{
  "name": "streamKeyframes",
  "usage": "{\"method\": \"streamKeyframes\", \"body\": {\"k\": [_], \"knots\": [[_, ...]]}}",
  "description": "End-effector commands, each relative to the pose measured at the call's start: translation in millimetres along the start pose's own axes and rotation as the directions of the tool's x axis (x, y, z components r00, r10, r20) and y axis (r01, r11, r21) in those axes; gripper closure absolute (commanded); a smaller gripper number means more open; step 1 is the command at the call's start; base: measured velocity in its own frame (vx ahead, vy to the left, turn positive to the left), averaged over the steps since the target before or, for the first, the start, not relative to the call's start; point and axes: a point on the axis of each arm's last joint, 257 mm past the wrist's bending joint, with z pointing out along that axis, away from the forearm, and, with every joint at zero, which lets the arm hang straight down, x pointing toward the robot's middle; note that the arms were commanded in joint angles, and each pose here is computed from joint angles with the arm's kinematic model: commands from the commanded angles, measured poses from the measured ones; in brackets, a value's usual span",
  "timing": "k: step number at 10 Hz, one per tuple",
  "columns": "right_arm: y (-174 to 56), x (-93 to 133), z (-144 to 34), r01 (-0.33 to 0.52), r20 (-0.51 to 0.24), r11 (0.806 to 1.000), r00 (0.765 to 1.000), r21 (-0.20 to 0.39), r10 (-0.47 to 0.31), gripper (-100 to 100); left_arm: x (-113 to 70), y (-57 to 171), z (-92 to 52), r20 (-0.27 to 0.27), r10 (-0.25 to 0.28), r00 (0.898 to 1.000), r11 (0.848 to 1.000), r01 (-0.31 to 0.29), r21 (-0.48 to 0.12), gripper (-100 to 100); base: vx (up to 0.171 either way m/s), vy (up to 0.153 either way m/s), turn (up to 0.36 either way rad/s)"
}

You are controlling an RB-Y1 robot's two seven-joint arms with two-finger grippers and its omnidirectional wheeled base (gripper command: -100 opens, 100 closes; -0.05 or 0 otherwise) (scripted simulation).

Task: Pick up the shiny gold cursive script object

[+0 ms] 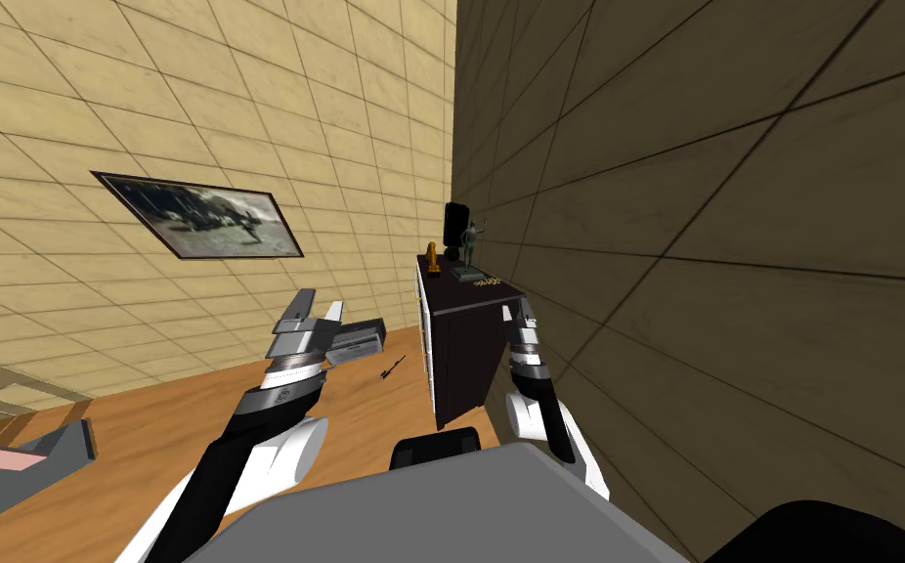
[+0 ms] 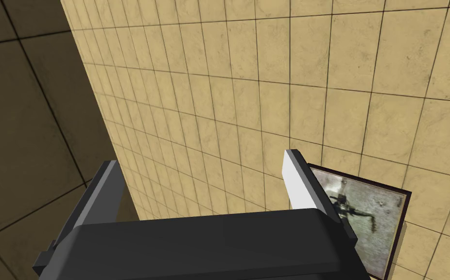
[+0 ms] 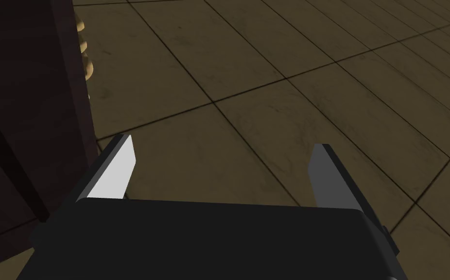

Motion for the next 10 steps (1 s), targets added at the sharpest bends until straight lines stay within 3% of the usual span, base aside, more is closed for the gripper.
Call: {"method": "streamKeyframes", "body": {"k": [1,10], "knots": [[0,3,-2.7,0.009,-0.03,1.0,1.0,-0.003,-0.009,-100,0.0,0,0.0,0.0,0.0,1.0,1.0,0.0,0.0,0,-0.036,0.007,0.041],[-6,23,-33.9,0.051,-0.229,0.999,0.972,-0.009,-0.051,-100,0.0,0,0.0,0.0,0.0,1.0,1.0,0.0,0.0,0,-0.104,0.028,0.077]]}}
